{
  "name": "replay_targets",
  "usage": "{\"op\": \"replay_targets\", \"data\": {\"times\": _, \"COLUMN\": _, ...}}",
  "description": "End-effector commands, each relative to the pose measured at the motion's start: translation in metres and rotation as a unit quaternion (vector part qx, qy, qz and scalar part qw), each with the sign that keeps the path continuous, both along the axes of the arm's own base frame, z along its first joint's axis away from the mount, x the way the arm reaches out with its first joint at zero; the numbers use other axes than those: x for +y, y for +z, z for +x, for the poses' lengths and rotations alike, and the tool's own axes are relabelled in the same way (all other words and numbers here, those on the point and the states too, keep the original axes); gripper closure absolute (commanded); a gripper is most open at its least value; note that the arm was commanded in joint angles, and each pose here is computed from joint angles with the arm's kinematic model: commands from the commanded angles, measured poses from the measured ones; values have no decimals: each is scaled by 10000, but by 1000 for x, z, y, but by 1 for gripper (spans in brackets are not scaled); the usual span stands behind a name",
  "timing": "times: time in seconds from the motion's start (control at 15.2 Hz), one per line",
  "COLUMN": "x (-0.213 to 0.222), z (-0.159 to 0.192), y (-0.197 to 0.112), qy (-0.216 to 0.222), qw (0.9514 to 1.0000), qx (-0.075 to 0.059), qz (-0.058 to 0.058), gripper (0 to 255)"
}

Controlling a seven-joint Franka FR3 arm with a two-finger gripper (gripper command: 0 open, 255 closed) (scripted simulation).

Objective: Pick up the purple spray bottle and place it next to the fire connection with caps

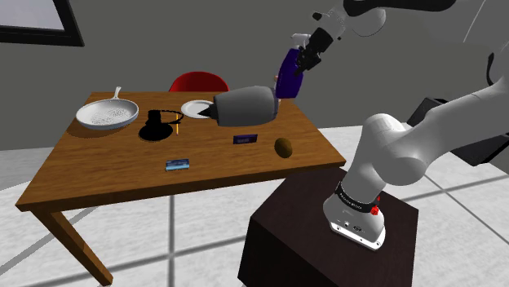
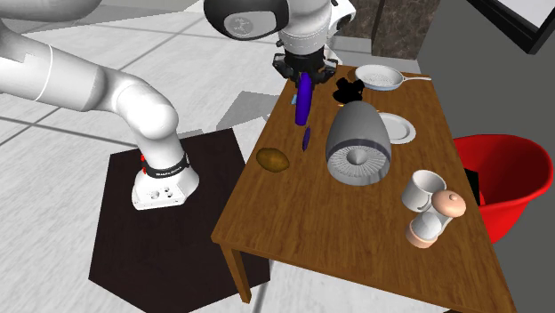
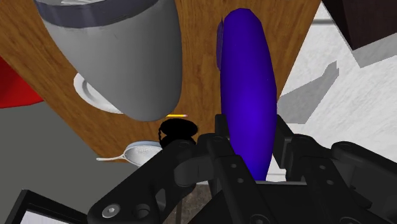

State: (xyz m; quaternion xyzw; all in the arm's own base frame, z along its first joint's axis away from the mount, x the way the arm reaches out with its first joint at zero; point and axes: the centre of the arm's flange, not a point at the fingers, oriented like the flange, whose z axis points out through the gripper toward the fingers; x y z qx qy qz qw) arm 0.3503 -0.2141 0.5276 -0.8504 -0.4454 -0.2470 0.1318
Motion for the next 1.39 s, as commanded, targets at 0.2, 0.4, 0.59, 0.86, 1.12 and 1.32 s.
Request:
{"op": "replay_targets", "data": {"times": 0.2, "x": -1, "z": 1, "y": 26, "qy": 1, "qw": 10000, "qx": 1, "qz": 1, "gripper": 255}}
{"op": "replay_targets", "data": {"times": 0.4, "x": -1, "z": 1, "y": 42, "qy": 1, "qw": 10000, "qx": 1, "qz": 1, "gripper": 255}}
{"op": "replay_targets", "data": {"times": 0.59, "x": -1, "z": 1, "y": 58, "qy": 1, "qw": 10000, "qx": 1, "qz": 1, "gripper": 255}}
{"op": "replay_targets", "data": {"times": 0.86, "x": -1, "z": 1, "y": 79, "qy": 1, "qw": 10000, "qx": 1, "qz": 1, "gripper": 255}}
{"op": "replay_targets", "data": {"times": 1.12, "x": 33, "z": 22, "y": 83, "qy": 1, "qw": 10000, "qx": 1, "qz": 1, "gripper": 255}}
{"op": "replay_targets", "data": {"times": 1.32, "x": 66, "z": 43, "y": 83, "qy": 1, "qw": 10000, "qx": 1, "qz": 1, "gripper": 255}}
